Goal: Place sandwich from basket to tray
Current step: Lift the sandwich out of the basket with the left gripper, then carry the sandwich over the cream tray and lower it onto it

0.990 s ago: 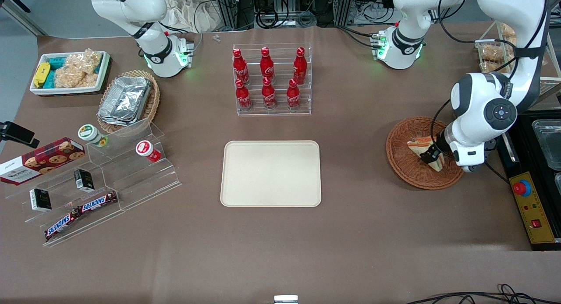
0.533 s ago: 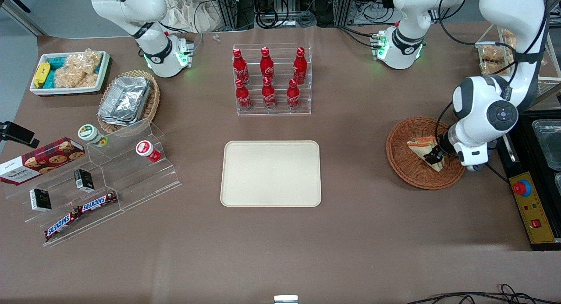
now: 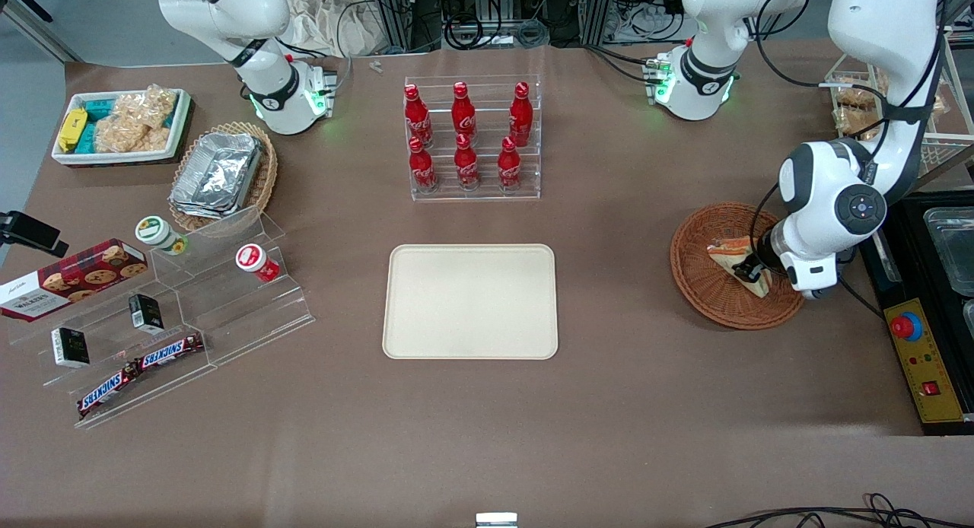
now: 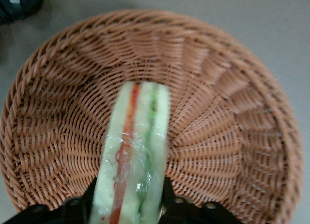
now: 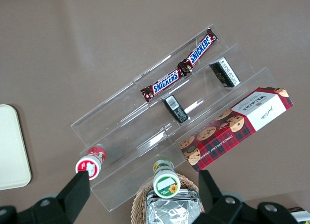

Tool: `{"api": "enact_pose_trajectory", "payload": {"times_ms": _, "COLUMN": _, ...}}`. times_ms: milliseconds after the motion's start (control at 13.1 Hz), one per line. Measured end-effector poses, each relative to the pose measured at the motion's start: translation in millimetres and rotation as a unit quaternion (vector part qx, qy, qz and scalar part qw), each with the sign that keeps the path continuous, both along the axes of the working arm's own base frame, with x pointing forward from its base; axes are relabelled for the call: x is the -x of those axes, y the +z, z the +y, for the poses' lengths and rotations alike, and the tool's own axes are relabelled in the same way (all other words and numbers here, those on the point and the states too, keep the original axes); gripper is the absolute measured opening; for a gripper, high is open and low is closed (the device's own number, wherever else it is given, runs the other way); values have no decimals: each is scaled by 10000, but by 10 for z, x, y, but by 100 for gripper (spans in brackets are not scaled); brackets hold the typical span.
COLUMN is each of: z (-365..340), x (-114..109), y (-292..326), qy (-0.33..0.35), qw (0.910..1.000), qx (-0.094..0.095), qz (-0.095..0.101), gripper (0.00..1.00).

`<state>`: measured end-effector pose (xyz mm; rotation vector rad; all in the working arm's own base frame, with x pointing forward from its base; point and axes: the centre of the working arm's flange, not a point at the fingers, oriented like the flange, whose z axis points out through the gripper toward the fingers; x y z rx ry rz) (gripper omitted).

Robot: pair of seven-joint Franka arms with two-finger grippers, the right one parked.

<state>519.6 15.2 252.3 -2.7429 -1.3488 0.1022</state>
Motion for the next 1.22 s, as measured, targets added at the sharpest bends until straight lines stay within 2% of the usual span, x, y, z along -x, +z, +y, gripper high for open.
{"api": "enact_pose_trajectory", "payload": {"times_ms": 152, "z": -35, "x": -110, "y": 335, "qy": -87, "qw": 9999, "qx": -29, "qz": -124, "gripper": 36}}
{"api": "enact_pose_trajectory", "payload": {"times_ms": 381, "z": -359, "x": -427, "y": 1342, "qy": -353, "qw": 9993, "qx": -39, "qz": 97, "gripper": 27}}
{"api": "enact_pose_trajectory", "payload": {"times_ms": 457, "z": -545, "x": -536, "y": 1767, "qy": -434, "qw": 9990, "qx": 85, "qz": 78, "gripper": 21}}
{"api": "enact_pose_trajectory", "payload": {"times_ms": 533, "z": -756, "x": -619, "y": 2186, "qy": -558, "qw": 9980, "qx": 286, "qz": -10, "gripper": 17}}
{"api": "enact_pose_trajectory", "payload": {"times_ms": 686, "z": -1218, "x": -665, "y": 2869, "qy": -989, "qw": 9933, "qx": 584, "qz": -130, "gripper": 17}}
{"api": "enact_pose_trajectory", "payload": {"times_ms": 762, "z": -1514, "x": -653, "y": 3071, "qy": -1293, "qw": 9891, "qx": 676, "qz": -183, "gripper": 17}}
{"api": "enact_pose_trajectory", "payload": {"times_ms": 914, "z": -2236, "x": -596, "y": 3152, "qy": -2032, "qw": 9745, "qx": 926, "qz": -210, "gripper": 17}}
{"api": "enact_pose_trajectory", "payload": {"times_ms": 1067, "z": -2950, "x": -500, "y": 2902, "qy": -2708, "qw": 9559, "qx": 1140, "qz": 18, "gripper": 17}}
{"api": "enact_pose_trajectory", "payload": {"times_ms": 1219, "z": -3567, "x": -392, "y": 2449, "qy": -3230, "qw": 9404, "qx": 1044, "qz": 213, "gripper": 17}}
